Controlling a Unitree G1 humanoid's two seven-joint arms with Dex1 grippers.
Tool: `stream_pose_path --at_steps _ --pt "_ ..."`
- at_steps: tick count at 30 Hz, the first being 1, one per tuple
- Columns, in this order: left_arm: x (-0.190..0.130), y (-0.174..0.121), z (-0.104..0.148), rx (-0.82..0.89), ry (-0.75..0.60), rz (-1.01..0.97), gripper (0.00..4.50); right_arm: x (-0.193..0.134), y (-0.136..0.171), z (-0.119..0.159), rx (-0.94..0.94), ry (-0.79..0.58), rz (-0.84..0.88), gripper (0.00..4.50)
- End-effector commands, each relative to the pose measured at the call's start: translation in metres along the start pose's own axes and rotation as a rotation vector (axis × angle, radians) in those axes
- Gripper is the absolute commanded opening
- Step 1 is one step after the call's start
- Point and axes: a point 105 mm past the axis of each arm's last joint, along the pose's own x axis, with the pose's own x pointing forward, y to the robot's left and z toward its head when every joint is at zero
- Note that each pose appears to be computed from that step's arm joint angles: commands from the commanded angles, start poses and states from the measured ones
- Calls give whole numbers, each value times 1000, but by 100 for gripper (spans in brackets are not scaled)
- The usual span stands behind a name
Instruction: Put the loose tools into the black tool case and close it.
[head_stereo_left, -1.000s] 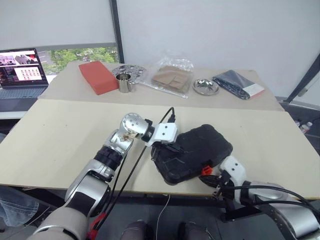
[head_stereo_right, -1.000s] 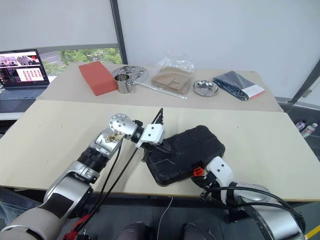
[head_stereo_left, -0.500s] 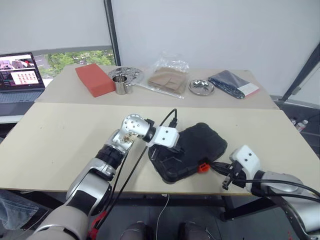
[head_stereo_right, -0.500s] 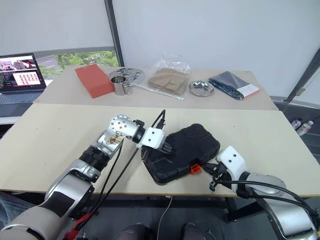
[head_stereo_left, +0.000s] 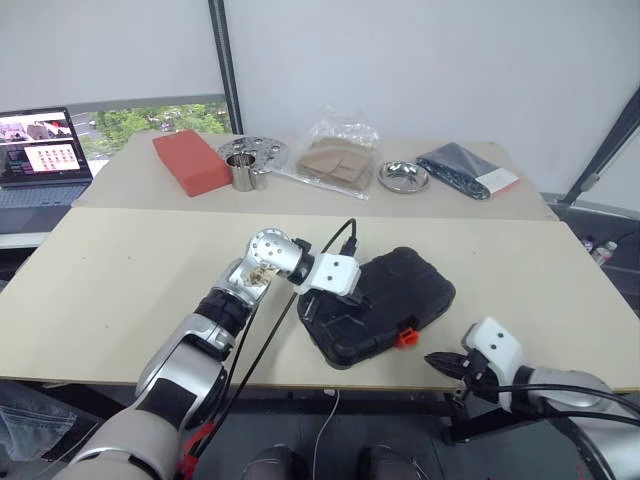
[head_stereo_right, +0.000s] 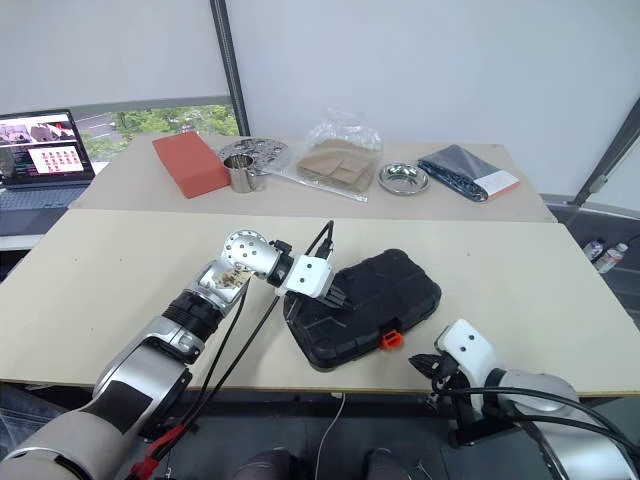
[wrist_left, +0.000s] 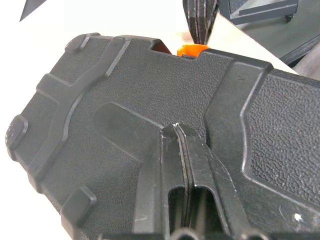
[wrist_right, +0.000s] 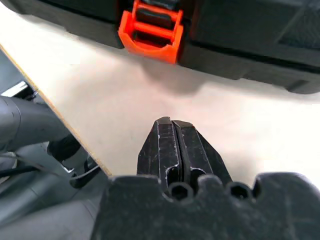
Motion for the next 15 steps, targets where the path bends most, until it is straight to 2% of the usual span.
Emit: stream_pose_path --at_steps 1,7,15 --pt "12 -30 -33 -96 109 -112 4 13 2 23 -31 -91 1 0" --pt "15 -28 -31 -90 107 -112 4 18 -2 51 -33 -183 -24 0" --pt "15 -34 -36 -81 126 -136 4 3 -16 66 -61 -213 -86 0"
